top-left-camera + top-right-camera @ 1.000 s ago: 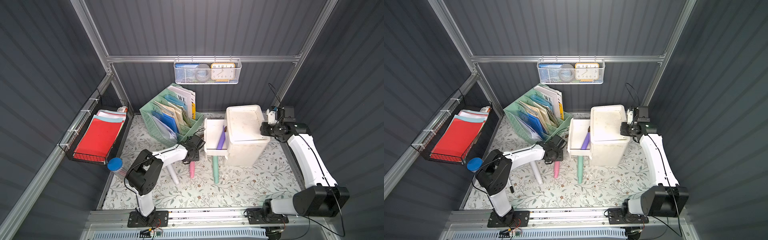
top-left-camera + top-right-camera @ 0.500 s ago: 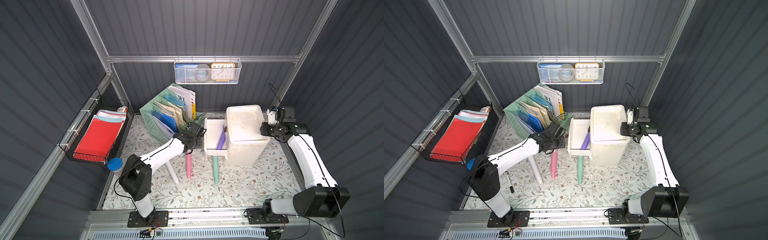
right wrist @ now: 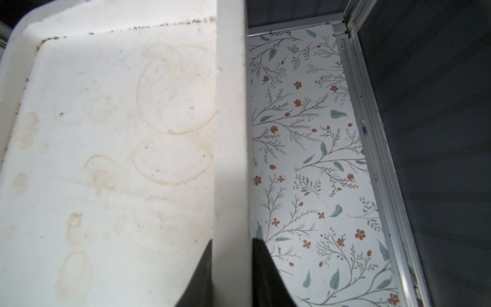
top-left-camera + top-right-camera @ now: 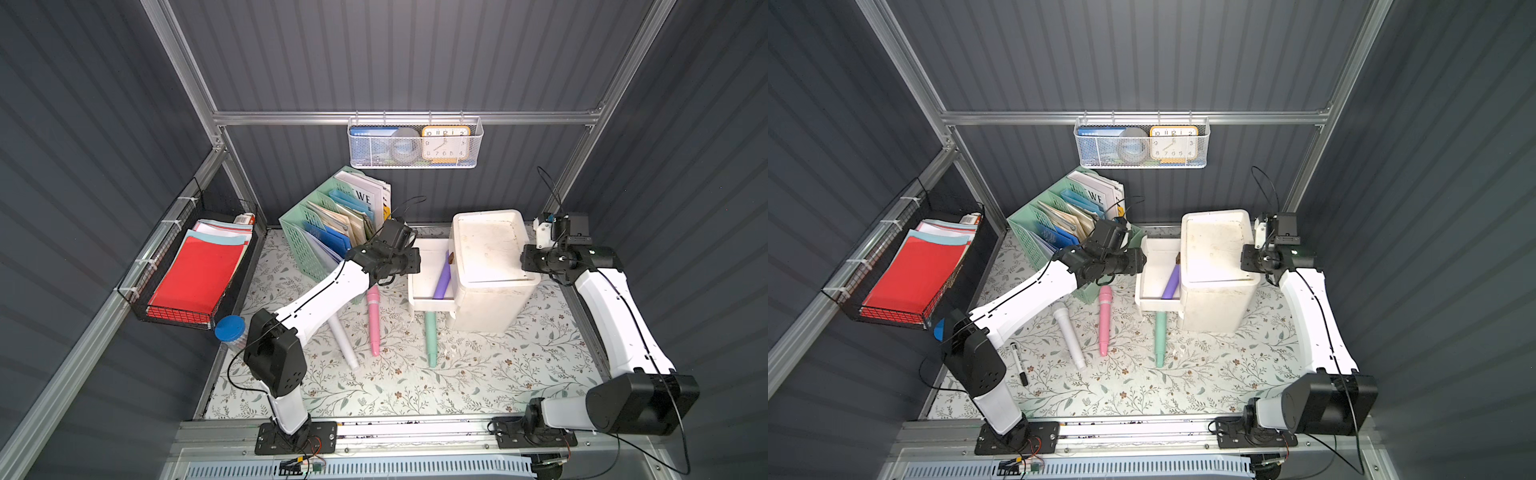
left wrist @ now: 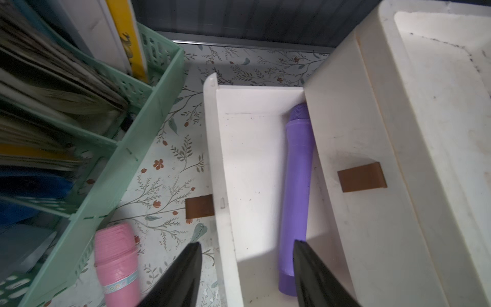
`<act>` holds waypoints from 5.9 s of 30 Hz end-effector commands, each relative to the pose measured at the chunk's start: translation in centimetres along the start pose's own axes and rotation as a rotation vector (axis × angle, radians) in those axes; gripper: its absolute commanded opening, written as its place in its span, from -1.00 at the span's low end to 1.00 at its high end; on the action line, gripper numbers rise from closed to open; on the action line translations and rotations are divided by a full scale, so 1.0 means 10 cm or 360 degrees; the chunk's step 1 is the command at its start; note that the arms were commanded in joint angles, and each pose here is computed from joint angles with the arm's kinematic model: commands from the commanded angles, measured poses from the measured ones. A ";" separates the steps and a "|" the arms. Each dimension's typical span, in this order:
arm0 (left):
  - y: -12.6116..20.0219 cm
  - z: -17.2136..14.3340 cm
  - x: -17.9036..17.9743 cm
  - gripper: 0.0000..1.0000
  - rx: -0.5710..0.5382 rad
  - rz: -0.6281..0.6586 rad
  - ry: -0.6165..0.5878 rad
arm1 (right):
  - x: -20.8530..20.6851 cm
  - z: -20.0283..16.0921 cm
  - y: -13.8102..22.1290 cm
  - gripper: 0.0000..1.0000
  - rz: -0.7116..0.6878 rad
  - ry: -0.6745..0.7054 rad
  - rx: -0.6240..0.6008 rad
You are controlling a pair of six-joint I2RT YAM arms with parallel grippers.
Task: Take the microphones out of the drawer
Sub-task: Pick up the microphone from the drawer, then place the microphone at the center of the board.
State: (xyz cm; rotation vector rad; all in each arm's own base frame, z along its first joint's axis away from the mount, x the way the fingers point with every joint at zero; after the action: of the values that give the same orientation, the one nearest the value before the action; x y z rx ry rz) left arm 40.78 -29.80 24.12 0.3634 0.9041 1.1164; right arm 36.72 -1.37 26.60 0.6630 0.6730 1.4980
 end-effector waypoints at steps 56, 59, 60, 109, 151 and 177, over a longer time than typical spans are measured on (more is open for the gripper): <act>-1.25 -0.82 -0.38 0.11 0.0481 -0.0026 -0.0252 | 0.19 -0.50 -0.17 -0.98 0.0184 -0.0200 0.0325; -1.25 -0.81 -0.38 0.09 0.0472 -0.0009 -0.0267 | 0.19 -0.51 -0.17 -0.98 0.0183 -0.0201 0.0326; -1.25 -0.82 -0.38 0.08 0.0469 -0.0001 -0.0270 | 0.19 -0.50 -0.18 -0.98 0.0185 -0.0199 0.0326; -0.65 -0.24 -0.52 -0.58 0.0076 0.0014 0.0127 | 0.17 -0.50 -0.16 -0.99 0.0168 -0.0192 0.0320; 0.39 0.09 -0.02 -0.68 -0.0185 0.0246 0.0100 | 0.19 -0.49 -0.17 -0.99 0.0186 -0.0197 0.0315; -0.06 -1.14 0.96 -0.62 0.0118 0.0464 0.0187 | 0.20 -0.51 -0.21 -0.98 0.0201 -0.0200 0.0342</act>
State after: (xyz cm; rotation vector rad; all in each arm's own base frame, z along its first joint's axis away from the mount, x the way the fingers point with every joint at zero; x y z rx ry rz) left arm 33.14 -23.00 11.89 0.5844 1.0028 1.4101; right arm 36.75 -1.47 26.52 0.6743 0.6636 1.4931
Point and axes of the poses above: each gripper's point midway between its finger pads, its own y axis back along the fingers, its own x axis along the line the jaws close on, z = x × y, the point moved 1 cm from there along y, back along the fingers, and after that the axes turned 9 degrees about y, right-handed, at the moved point
